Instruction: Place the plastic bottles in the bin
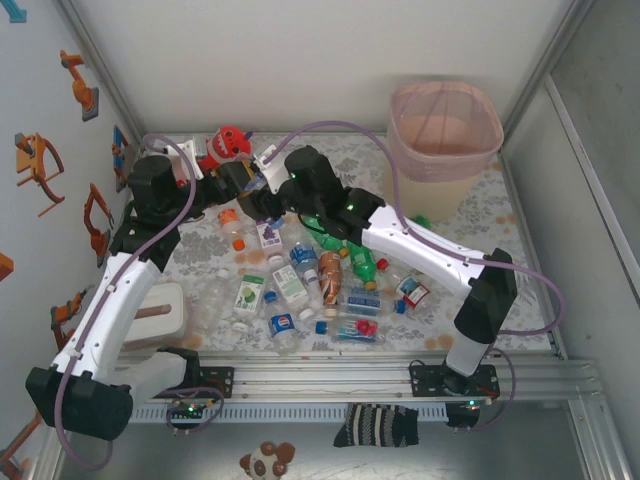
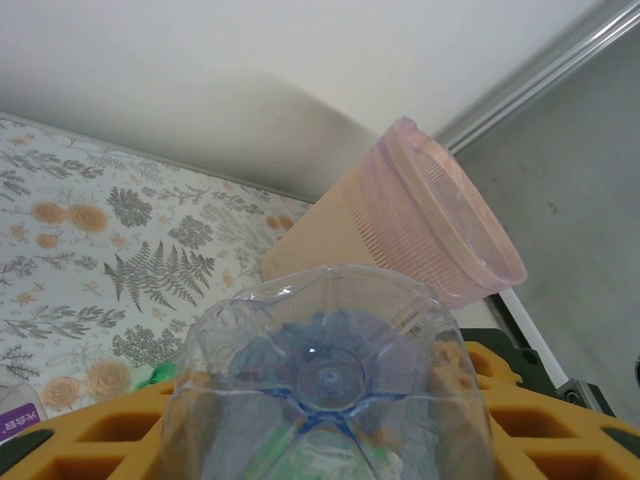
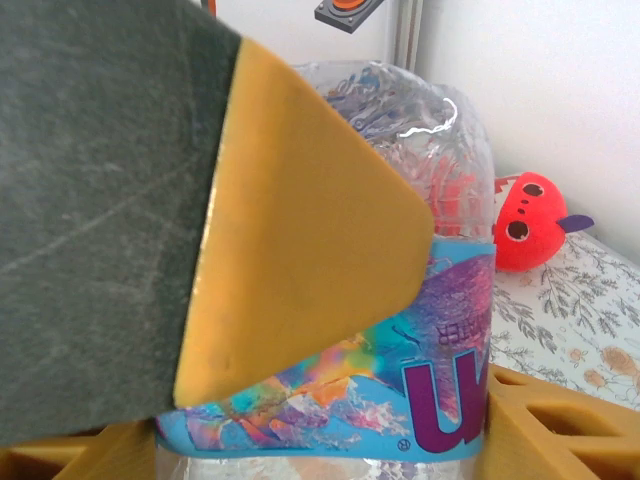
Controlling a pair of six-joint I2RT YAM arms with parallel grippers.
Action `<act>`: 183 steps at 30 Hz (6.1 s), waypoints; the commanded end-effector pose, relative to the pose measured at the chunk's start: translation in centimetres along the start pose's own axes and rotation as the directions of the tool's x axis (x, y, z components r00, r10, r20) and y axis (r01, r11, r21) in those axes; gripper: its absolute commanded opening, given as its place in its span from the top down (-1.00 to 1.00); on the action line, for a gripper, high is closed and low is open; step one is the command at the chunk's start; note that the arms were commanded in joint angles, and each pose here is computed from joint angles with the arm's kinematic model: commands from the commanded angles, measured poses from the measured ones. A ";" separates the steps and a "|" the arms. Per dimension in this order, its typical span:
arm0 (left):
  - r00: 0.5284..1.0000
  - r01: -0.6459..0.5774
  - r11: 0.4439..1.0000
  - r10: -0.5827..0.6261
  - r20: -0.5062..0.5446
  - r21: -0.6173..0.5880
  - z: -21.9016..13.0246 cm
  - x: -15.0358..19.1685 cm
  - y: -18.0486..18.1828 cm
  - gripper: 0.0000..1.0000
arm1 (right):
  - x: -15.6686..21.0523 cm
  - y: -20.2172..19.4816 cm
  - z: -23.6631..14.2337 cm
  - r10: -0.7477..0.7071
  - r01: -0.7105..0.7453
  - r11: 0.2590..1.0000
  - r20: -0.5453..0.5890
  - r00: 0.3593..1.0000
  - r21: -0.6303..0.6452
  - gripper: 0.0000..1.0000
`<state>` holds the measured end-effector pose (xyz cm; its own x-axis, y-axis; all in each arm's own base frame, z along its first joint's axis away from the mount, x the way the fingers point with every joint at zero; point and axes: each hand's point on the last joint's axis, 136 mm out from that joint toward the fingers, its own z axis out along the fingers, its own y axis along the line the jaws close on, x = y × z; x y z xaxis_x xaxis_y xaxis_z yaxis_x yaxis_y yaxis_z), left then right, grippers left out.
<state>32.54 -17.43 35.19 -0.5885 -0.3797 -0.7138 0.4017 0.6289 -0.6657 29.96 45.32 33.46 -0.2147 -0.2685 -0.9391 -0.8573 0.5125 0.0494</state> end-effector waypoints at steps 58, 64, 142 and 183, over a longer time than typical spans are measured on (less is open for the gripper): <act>0.891 -0.262 0.905 0.093 -0.444 -0.336 -7.6 12.1 8.5 -0.66 | 11.3 -44.3 -21.3 0.447 -0.200 0.636 -0.144 0.883 0.745 -0.22; 0.885 -0.235 0.906 0.049 -0.464 -0.353 -7.8 13.2 9.1 -0.62 | 17.3 -45.1 -19.3 0.545 -0.207 0.633 -0.240 0.803 0.746 -0.22; 0.821 -0.214 0.431 -0.407 -0.400 -0.877 -7.5 23.6 25.2 -0.50 | 4.3 -30.0 -27.9 0.449 -0.447 0.694 0.147 0.881 0.565 -0.61; 0.995 -0.038 0.968 0.015 -0.095 -0.247 -4.8 8.2 5.7 -0.07 | 1.8 -14.8 -21.6 0.307 -0.329 0.930 0.144 0.941 0.163 -0.60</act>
<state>26.41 -11.08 21.12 -0.7227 -0.3176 -0.6138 0.0265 0.8747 -0.4839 33.03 17.46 36.27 -0.4682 -0.0030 -0.8836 -0.5634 0.7713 0.2960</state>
